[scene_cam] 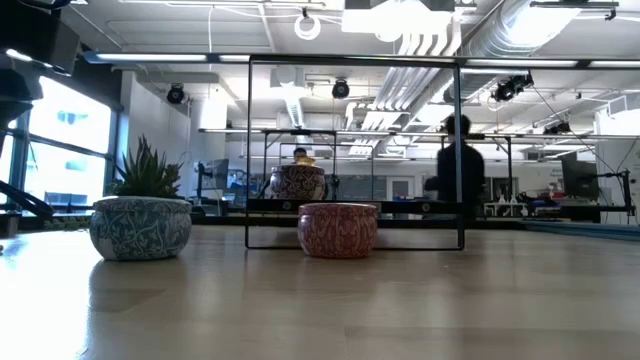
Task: Pick & Place candle stick holders
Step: Put the left orange glass candle holder on the shelf
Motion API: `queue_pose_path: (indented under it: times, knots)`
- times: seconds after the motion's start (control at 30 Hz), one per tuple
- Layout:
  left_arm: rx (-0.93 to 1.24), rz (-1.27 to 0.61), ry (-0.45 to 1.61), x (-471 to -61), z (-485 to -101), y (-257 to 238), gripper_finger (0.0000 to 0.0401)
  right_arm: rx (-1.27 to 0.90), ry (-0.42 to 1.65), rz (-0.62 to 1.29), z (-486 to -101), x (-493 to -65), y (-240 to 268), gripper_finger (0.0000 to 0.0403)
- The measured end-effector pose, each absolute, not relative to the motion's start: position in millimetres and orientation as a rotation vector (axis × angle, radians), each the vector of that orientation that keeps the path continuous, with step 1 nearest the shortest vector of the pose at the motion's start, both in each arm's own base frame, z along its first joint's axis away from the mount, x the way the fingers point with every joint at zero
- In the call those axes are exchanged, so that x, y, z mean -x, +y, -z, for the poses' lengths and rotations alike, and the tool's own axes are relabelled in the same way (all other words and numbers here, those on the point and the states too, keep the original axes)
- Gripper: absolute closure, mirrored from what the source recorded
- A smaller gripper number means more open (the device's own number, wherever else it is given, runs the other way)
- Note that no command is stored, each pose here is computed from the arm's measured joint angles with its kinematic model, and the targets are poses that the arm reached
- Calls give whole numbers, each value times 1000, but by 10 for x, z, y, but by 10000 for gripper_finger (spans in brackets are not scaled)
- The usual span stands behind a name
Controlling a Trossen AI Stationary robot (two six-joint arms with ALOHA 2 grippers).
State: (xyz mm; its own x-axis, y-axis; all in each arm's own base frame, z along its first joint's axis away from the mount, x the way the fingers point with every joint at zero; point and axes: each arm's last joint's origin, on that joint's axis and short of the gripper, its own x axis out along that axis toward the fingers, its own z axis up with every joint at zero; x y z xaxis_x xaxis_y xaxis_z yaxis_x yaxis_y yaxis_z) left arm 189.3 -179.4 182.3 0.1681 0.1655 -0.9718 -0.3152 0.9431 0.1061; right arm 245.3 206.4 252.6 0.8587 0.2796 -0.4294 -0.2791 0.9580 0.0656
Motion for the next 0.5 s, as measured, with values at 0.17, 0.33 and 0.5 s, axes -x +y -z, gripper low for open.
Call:
queue_pose_path:
  times: [0.17, 0.33, 0.5]
  knots:
    - [145, -340, 1375, -1889, -1823, -1798, 105, -1, 451, -293, -2526, -2453, 2064, 123]
    - [171, -345, 1390, -1884, -1821, -1802, 107, -1, 451, -293, -2526, -2454, 2063, 123]
    - [168, -349, 1385, -1885, -1822, -1800, 146, 1, 447, -282, -2527, -2454, 2061, 123]
